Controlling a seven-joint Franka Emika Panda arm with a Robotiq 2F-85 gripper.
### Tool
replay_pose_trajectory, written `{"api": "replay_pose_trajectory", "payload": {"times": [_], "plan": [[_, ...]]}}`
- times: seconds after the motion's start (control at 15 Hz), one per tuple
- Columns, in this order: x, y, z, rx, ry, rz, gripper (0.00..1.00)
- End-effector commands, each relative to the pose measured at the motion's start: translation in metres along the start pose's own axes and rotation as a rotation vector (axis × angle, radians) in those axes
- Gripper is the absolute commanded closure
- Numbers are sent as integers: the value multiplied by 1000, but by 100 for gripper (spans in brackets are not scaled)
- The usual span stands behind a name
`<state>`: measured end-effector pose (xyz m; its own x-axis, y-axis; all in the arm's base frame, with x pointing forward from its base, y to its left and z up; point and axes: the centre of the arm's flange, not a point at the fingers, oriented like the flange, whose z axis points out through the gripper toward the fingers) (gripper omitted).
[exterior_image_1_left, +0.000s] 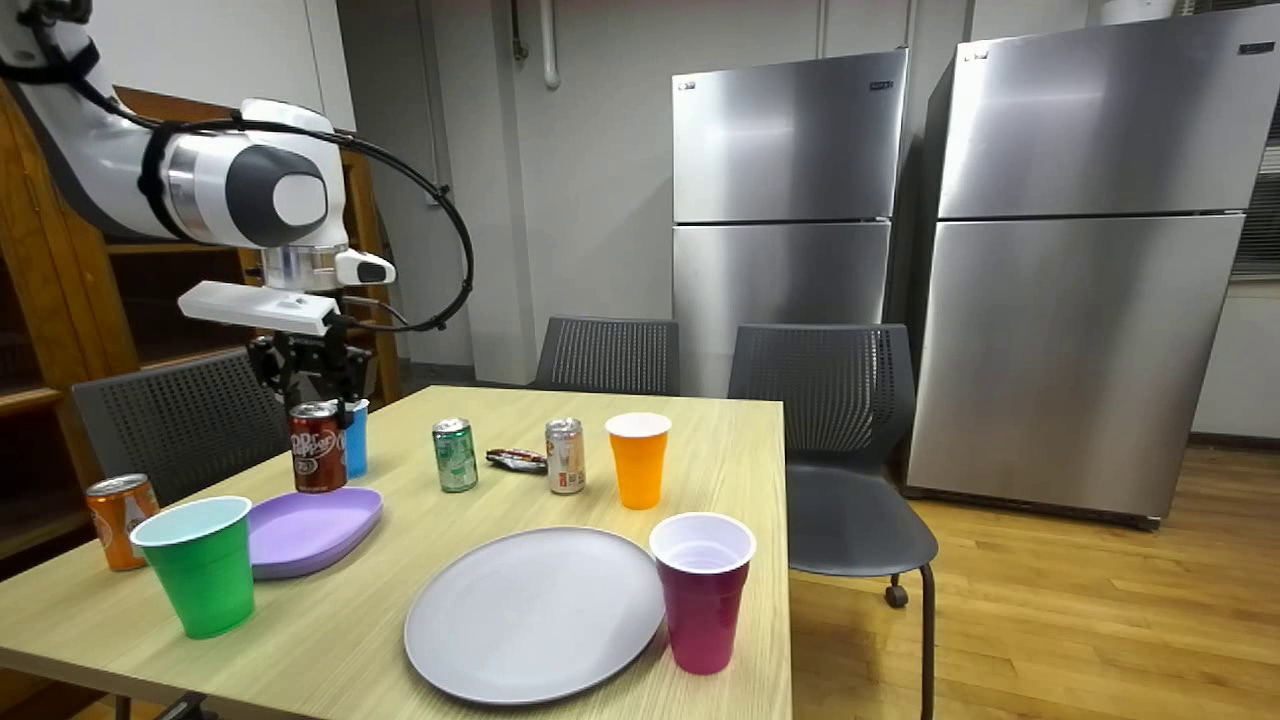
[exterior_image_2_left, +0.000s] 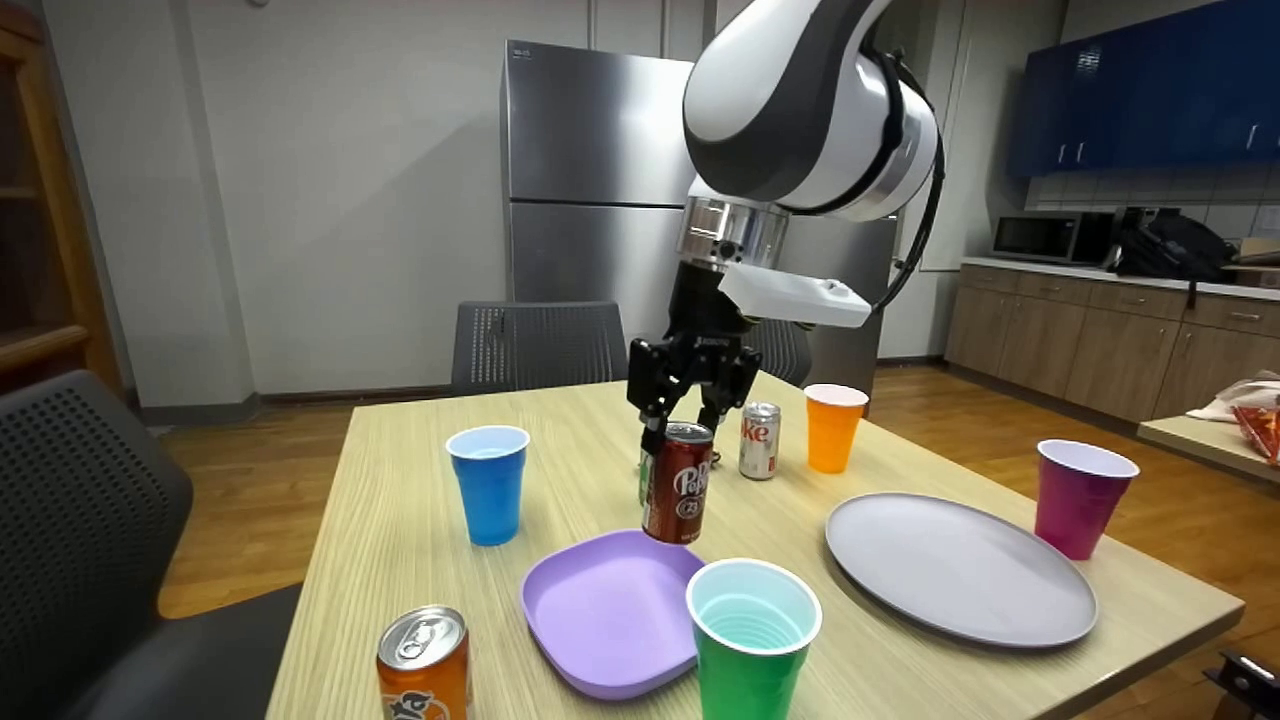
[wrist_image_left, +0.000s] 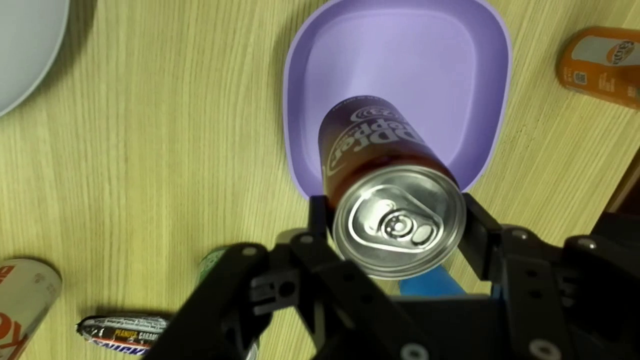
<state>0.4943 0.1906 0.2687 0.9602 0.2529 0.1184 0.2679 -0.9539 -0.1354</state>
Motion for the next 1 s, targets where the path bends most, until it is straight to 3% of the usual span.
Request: {"api": "replay_pose_trajectory", "payload": {"times": [0.0, 0.93], "plan": [[-6, -9, 4, -18, -9, -18, 62], [-12, -9, 51, -11, -34, -19, 62]]}}
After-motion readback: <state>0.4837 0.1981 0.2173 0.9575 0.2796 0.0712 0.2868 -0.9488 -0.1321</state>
